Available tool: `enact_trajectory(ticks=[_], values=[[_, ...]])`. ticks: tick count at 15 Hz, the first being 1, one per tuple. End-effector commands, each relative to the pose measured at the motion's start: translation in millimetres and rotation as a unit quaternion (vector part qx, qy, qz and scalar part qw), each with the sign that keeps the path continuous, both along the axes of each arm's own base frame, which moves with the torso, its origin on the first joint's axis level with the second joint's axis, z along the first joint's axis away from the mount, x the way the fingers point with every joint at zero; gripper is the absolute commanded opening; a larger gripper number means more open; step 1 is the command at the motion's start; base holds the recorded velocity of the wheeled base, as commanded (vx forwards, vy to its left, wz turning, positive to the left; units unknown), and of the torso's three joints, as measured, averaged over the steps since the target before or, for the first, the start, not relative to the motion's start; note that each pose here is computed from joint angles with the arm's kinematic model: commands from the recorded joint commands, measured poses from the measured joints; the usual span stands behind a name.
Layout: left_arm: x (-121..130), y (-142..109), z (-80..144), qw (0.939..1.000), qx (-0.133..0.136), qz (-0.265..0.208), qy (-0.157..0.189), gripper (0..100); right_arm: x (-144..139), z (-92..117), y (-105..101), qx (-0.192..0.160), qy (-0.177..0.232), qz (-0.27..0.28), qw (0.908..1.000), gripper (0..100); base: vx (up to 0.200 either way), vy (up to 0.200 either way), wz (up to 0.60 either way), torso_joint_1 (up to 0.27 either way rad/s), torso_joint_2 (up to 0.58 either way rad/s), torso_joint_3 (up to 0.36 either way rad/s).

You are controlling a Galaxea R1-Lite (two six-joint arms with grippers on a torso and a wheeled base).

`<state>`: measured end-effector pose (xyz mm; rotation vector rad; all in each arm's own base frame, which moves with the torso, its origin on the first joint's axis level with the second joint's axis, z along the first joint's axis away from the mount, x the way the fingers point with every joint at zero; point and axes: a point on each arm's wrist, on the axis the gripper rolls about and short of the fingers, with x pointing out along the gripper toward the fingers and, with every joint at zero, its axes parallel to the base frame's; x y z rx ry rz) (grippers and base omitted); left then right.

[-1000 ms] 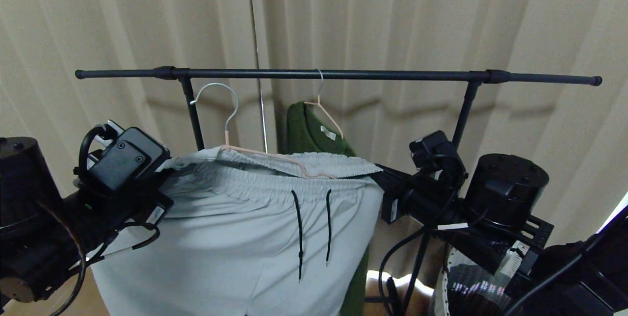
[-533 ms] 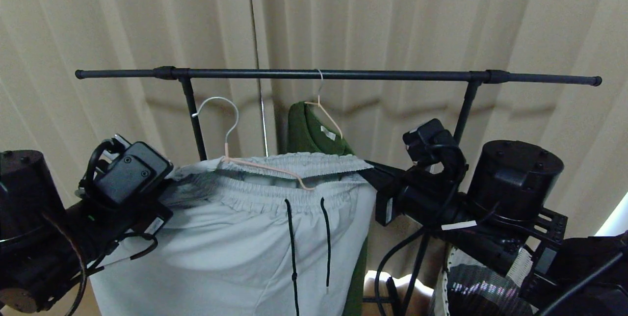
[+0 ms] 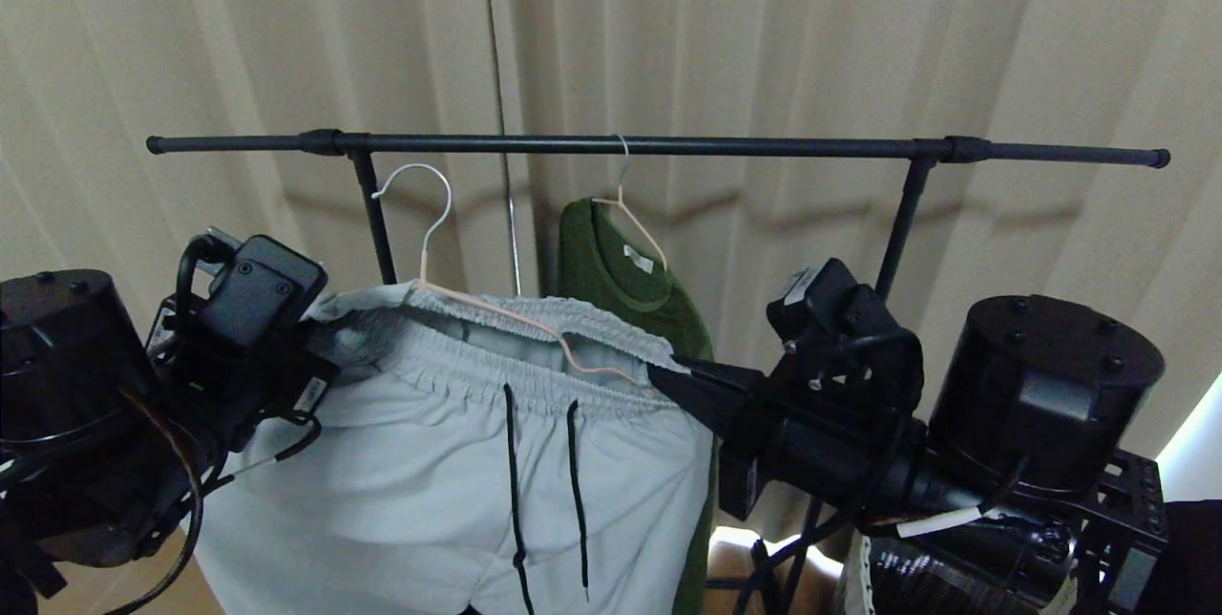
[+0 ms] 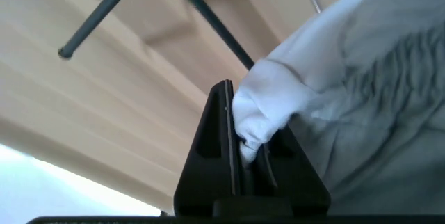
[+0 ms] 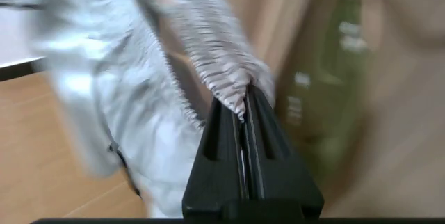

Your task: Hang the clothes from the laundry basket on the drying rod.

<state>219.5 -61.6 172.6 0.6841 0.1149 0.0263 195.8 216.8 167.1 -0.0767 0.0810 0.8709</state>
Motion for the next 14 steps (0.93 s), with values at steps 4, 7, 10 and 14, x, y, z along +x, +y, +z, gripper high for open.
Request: enact_trajectory(ticks=[4,7,10,14], values=[[4.7,-5.1,-0.7,0.9998,-0.019,-0.006,0.001,0,-16.0,-4.1,17.6,-0.018,0.012,0.056,0.9982,0,0.000,0.000,0.00,0.000,0.00,0.000],[1.4,-13.3,0.1,0.9989,-0.046,-0.013,-0.002,0,-14.1,-7.6,20.7,-0.022,0.015,0.056,0.9980,0,0.000,0.000,0.00,0.000,0.00,0.000],[3.0,-13.0,3.1,0.9987,-0.050,-0.008,-0.011,0,-16.8,-9.5,17.1,-0.028,0.016,0.055,0.9980,0,0.000,0.000,0.00,0.000,0.00,0.000],[4.9,-13.3,7.8,0.9981,-0.056,-0.008,-0.025,0,-21.1,-12.2,9.2,-0.039,0.008,0.053,0.9978,100,0.000,0.000,0.00,0.000,0.00,0.000]])
